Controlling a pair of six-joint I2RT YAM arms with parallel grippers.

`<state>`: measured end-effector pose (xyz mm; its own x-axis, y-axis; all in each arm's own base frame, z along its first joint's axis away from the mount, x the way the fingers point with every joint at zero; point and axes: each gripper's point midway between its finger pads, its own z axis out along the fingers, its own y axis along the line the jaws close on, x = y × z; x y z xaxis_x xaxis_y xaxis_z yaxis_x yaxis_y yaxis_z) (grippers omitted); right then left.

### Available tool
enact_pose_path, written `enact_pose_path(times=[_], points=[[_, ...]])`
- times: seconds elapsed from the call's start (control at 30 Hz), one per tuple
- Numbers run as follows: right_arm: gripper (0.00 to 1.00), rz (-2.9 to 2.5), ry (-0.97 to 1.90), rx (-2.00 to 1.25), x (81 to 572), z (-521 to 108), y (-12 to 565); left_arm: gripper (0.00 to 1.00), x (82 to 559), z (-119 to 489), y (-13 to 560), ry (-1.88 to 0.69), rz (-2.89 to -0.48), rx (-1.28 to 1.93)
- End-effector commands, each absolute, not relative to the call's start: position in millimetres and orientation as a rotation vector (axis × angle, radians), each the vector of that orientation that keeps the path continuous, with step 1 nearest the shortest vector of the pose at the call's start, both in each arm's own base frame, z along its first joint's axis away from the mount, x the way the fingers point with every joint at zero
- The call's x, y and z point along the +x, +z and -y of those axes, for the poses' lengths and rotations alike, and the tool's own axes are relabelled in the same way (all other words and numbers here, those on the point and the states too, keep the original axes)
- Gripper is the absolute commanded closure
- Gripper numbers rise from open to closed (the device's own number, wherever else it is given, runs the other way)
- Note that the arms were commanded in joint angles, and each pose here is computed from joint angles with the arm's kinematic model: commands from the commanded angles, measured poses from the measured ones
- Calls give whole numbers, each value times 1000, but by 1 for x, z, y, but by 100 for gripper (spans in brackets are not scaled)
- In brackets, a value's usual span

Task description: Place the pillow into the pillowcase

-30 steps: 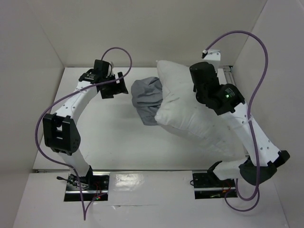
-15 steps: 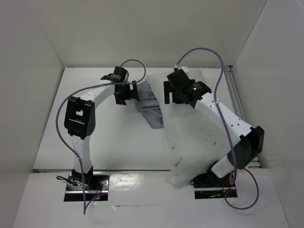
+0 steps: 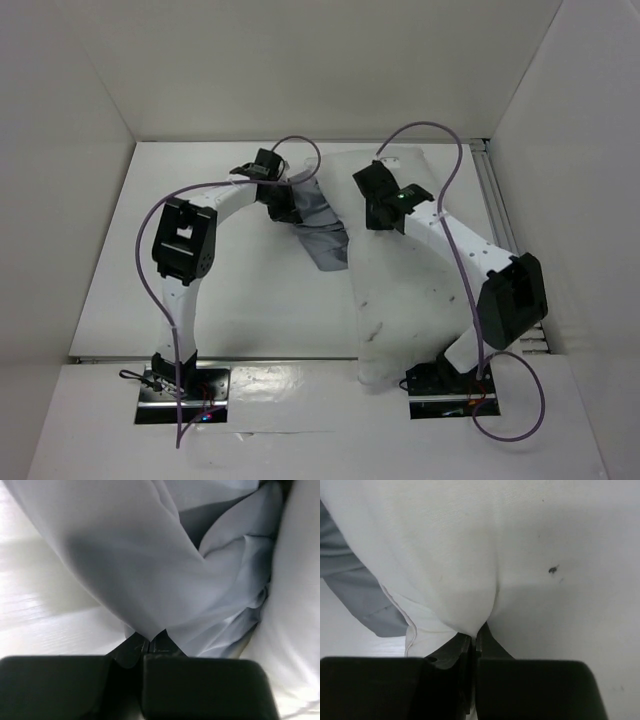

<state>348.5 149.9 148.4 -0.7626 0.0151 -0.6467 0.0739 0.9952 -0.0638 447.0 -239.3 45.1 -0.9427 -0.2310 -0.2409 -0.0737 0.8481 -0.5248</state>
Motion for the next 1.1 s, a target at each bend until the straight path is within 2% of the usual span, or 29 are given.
enact_pose_path(times=[0.0, 0.1, 0.2, 0.37, 0.47, 0.5, 0.53, 0.63, 0.67, 0.7, 0.77, 0.8, 0.93, 1.07], points=[[100, -2140, -130, 133, 372, -111, 259, 100, 476, 229, 108, -871, -2560, -231], [100, -2011, -127, 120, 373, -87, 322, 100, 491, 202, 165, -870, -2422, -244], [100, -1986, -155, 87, 370, -75, 344, 100, 493, 170, 217, -917, -2354, -204], [100, -2028, -158, 50, 373, -74, 321, 100, 461, 134, 305, -900, -2195, -167], [100, -2101, -152, 38, 390, -84, 268, 100, 438, 125, 355, -867, -2087, -124], [91, -2134, -146, 96, 395, -83, 257, 100, 430, 130, 365, -896, -2070, -84], [50, -2208, -130, 86, 401, -92, 247, 100, 424, 132, 377, -913, -2050, -62], [31, -2170, 55, 35, 408, -134, 269, 100, 407, 133, 399, -920, -2015, -21], [19, -2125, 132, 6, 407, -150, 284, 100, 403, 134, 404, -927, -2005, -10], [13, -2099, 215, -34, 401, -169, 290, 100, 398, 136, 413, -939, -1984, 11], [2, -2026, 426, -123, 392, -206, 311, 100, 390, 139, 430, -958, -1945, 48], [0, -2016, 483, -140, 388, -219, 315, 100, 386, 141, 434, -971, -1944, 58], [0, -1965, 675, -293, 357, -272, 328, 100, 378, 157, 442, -1041, -1946, 126], [0, -1917, 812, -389, 340, -292, 332, 100, 375, 177, 433, -1055, -1975, 153]])
